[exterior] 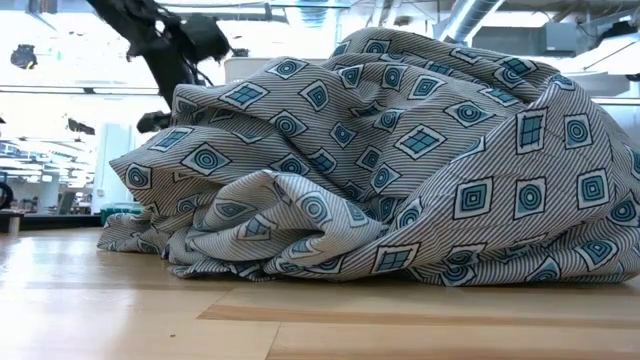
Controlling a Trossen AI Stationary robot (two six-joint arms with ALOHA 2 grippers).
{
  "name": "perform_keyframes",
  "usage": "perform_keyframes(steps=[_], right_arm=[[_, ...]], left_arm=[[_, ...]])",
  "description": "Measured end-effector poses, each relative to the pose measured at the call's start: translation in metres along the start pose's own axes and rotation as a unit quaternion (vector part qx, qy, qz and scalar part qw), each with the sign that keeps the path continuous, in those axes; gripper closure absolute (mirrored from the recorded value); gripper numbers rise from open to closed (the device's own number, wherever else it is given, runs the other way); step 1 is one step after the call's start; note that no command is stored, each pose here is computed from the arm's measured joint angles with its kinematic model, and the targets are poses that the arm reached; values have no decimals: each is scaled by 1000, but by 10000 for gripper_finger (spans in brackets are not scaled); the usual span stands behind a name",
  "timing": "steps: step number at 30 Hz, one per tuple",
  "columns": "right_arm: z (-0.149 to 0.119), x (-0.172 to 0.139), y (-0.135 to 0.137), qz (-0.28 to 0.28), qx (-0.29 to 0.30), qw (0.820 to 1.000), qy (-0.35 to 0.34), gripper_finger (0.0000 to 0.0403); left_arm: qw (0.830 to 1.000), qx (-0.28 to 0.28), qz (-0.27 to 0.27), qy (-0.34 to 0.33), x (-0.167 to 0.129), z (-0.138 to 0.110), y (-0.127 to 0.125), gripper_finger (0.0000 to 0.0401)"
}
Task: Pick & place medical supplies in basket/bin
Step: Put the orange pill bottle into the yellow bin, then put the blue patient gown into the white bin
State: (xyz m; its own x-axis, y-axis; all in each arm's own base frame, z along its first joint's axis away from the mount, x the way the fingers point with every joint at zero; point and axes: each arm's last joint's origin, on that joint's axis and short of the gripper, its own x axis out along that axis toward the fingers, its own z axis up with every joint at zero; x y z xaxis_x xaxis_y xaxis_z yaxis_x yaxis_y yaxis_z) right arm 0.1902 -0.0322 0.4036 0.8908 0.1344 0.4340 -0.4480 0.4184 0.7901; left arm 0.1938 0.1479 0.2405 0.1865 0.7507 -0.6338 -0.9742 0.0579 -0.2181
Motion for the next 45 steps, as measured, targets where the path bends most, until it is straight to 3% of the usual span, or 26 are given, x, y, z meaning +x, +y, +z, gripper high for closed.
perform_keyframes(steps=[11, 25, 31, 45], right_arm=[[-8, 2, 0, -14, 7, 1000, 0, 158], [-9, 3, 0, -20, 3, 1000, -13, 158], [-9, 3, 0, -20, 1, 1000, -14, 158], [-9, 3, -1, -22, 2, 1000, -17, 158]], left_arm=[[999, 17, 24, 22, 52, -12, -9, 222], [999, 19, 27, 20, 55, -11, -7, 215], [1000, 6, 13, 25, 64, -29, 2, 207], [999, -15, -33, -12, 45, -16, 8, 138]])
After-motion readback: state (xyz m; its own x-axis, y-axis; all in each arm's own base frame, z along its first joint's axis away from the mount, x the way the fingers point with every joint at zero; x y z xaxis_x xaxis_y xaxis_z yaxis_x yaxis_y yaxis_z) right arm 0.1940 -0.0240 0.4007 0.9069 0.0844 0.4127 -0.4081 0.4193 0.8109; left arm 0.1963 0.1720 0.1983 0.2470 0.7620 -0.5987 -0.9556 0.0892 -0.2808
